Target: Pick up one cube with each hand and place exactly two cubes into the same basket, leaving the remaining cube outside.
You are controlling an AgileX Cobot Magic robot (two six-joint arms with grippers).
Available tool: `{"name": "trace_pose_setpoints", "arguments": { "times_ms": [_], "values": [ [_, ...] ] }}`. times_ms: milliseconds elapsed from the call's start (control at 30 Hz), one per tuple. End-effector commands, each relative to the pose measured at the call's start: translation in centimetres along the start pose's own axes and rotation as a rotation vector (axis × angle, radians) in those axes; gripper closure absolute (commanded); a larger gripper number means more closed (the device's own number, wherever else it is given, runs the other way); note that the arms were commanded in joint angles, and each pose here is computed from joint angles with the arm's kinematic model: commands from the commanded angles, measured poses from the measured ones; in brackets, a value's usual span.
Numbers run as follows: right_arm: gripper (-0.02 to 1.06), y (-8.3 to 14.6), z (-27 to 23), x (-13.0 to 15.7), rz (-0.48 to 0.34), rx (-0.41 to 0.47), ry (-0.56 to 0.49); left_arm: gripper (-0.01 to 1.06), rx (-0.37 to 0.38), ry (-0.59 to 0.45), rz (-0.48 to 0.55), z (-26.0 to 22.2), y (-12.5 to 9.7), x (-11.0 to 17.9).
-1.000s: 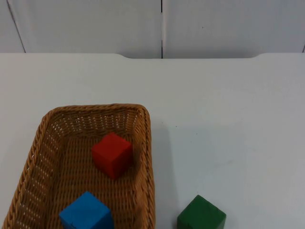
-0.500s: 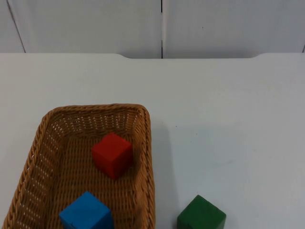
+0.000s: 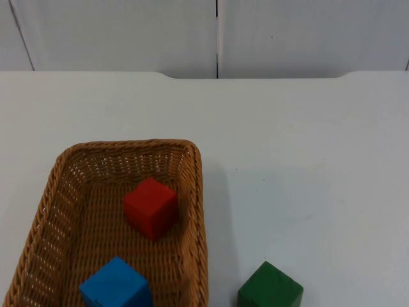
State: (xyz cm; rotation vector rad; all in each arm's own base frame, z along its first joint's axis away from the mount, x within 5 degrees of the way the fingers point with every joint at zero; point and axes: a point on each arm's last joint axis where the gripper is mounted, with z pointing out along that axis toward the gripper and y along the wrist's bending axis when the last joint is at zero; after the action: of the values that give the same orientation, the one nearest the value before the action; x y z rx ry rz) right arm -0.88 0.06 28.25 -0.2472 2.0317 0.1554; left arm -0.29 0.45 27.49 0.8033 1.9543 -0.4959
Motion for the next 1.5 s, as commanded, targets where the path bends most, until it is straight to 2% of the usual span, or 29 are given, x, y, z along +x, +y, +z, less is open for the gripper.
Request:
{"name": "trace_pose_setpoints", "arguments": {
  "times_ms": [0,367,933,1267,1467],
  "values": [
    [-0.01,-0.01,0.21,0.17,0.010,0.026,0.003,0.00,0.005,-0.011,0.000,0.05,-0.03,0.01],
    [-0.01,0.04,0.23,0.16,0.041,0.086,0.003,0.00,0.005,-0.011,0.000,0.05,-0.03,0.01],
    [-0.01,0.06,0.23,0.16,0.051,0.092,0.003,0.00,-0.012,-0.011,-0.010,0.05,-0.03,0.01],
    [-0.01,0.06,0.23,0.16,0.051,0.092,0.003,0.00,-0.147,-0.014,-0.083,0.05,-0.11,0.01],
    [-0.01,0.06,0.23,0.16,0.051,0.092,0.003,0.00,-0.275,-0.016,-0.153,0.05,-0.18,0.01]
  ]
}}
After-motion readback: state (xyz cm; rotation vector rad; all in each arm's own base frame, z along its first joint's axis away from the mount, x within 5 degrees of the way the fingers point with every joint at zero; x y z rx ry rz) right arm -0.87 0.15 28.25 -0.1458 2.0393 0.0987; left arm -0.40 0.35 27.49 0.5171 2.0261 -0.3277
